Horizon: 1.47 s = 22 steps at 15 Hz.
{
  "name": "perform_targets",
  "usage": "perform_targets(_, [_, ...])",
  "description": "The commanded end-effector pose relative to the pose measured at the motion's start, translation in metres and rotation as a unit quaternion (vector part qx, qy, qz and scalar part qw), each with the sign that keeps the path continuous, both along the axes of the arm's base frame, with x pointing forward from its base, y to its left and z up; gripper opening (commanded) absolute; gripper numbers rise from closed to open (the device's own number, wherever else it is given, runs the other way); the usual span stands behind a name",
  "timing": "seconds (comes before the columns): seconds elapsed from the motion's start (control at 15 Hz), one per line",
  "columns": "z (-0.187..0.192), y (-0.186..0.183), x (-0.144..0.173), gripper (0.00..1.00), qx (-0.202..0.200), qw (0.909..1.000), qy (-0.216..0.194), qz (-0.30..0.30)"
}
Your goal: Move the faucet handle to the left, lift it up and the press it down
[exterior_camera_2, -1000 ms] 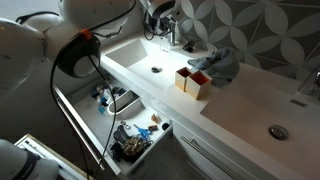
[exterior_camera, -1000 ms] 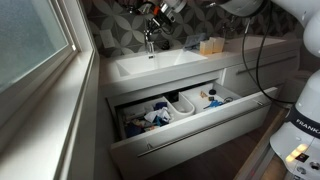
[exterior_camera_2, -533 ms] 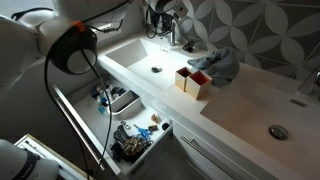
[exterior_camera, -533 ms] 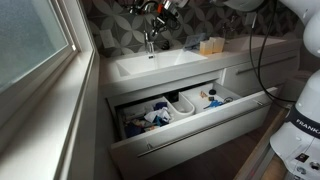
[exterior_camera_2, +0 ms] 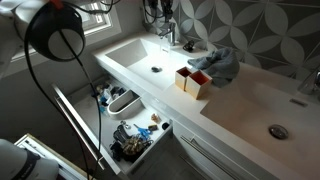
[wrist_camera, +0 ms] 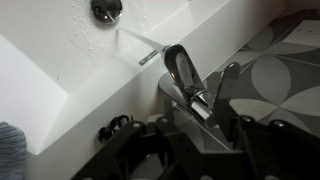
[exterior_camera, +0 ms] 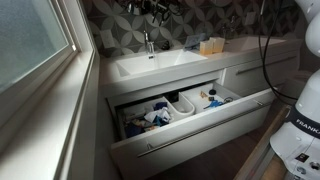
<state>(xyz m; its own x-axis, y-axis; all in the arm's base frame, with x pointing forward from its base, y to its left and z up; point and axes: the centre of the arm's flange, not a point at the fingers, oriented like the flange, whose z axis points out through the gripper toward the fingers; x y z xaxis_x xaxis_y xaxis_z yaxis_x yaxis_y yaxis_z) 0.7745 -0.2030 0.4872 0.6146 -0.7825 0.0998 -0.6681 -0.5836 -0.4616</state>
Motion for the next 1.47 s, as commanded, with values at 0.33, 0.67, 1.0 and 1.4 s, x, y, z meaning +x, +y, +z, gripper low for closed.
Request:
perform_targets(0.33, [0.018, 0.035, 0.01, 1.0, -0.022, 0.9984, -0.042, 0.031])
perform_targets(0.67, [0.017, 0.041, 0.019, 1.0, -0.025, 0.9964, -0.07, 0.041])
perform_targets(1.0, [0.007, 0.05, 0.032, 0.59, -0.032, 0.9946, -0.085, 0.05])
perform_targets(1.4, [-0.011, 0.059, 0.042, 0.16, -0.032, 0.9937, -0.089, 0.06])
